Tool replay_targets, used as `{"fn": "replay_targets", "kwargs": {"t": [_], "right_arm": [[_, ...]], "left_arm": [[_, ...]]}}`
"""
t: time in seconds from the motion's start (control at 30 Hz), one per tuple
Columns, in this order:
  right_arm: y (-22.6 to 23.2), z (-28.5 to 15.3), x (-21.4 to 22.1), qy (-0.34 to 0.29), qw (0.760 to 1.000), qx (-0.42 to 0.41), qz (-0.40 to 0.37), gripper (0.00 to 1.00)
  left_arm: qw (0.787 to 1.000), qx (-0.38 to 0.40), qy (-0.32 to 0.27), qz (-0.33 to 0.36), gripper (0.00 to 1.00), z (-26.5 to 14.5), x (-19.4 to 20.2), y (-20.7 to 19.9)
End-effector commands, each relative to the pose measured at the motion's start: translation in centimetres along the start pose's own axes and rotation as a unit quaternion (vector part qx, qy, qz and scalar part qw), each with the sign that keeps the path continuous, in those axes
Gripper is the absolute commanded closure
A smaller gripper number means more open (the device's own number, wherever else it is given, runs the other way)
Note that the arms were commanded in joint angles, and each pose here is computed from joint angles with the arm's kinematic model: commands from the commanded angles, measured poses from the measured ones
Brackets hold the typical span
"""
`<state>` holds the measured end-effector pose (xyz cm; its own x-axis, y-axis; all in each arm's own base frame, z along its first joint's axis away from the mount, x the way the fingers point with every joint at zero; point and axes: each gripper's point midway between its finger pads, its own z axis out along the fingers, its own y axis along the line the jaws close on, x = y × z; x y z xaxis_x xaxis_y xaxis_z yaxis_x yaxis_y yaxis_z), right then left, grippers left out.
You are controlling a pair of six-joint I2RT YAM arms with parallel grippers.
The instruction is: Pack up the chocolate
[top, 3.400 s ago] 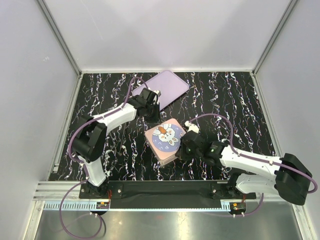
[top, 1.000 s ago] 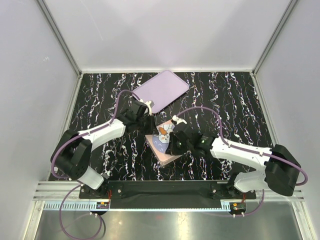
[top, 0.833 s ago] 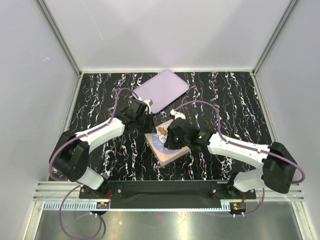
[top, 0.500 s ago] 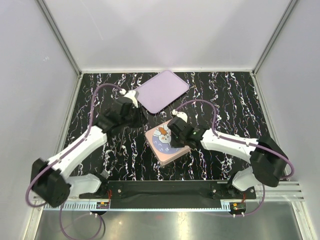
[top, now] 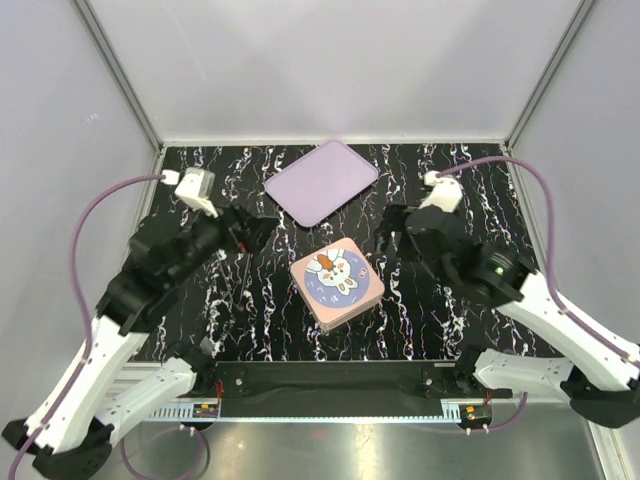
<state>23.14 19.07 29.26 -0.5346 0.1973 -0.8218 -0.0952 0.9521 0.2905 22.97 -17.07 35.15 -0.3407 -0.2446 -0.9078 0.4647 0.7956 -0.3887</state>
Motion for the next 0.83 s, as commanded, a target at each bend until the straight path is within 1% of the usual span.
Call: {"fn": "replay_targets", "kwargs": {"t": [0.0,0.1,0.2,0.23,0.3,0.33,0.43,0.57,0.8], "right_arm": [[-4.7,-1.7,-1.5,-0.037,0.995,0.091,-0.016,0.00],[-6.0,-2.9,-1.9,-0.054,0.994,0.099,0.002,0.00],[-6.4,-3.7,-1.9,-0.072,0.993,0.083,0.039,0.00],[-6.6,-4.3,-2.2,-0.082,0.993,0.068,0.058,0.00],[-5.7,-4.1,-1.6,-0.085,0.993,0.031,0.072,0.00],[-5.7,-4.8,-1.9,-0.097,0.992,0.010,0.082,0.00],[-5.8,-5.5,-1.9,-0.108,0.990,-0.012,0.085,0.00],[-6.7,-6.1,-2.4,-0.117,0.989,0.000,0.086,0.00],[-6.3,-5.6,-2.2,-0.103,0.992,0.010,0.069,0.00]], "left_arm": [[0.997,0.047,-0.051,0.021,0.01,-1.9,-2.5,-1.9],[0.997,0.051,-0.063,0.015,0.01,-2.9,-2.6,-2.0],[0.996,0.057,-0.066,0.014,0.01,-3.2,-2.1,-2.0],[0.997,0.056,-0.060,0.013,0.01,-3.2,-1.7,-1.8],[0.997,0.054,-0.055,0.012,0.01,-3.1,-1.3,-1.7],[0.998,0.050,-0.048,0.011,0.01,-3.0,-0.9,-1.5],[0.998,0.045,-0.039,0.009,0.01,-2.8,-0.3,-1.2],[0.999,0.043,-0.033,0.008,0.01,-2.8,0.1,-1.0],[0.998,0.043,-0.042,0.005,0.01,-3.0,-0.2,-1.1]]}}
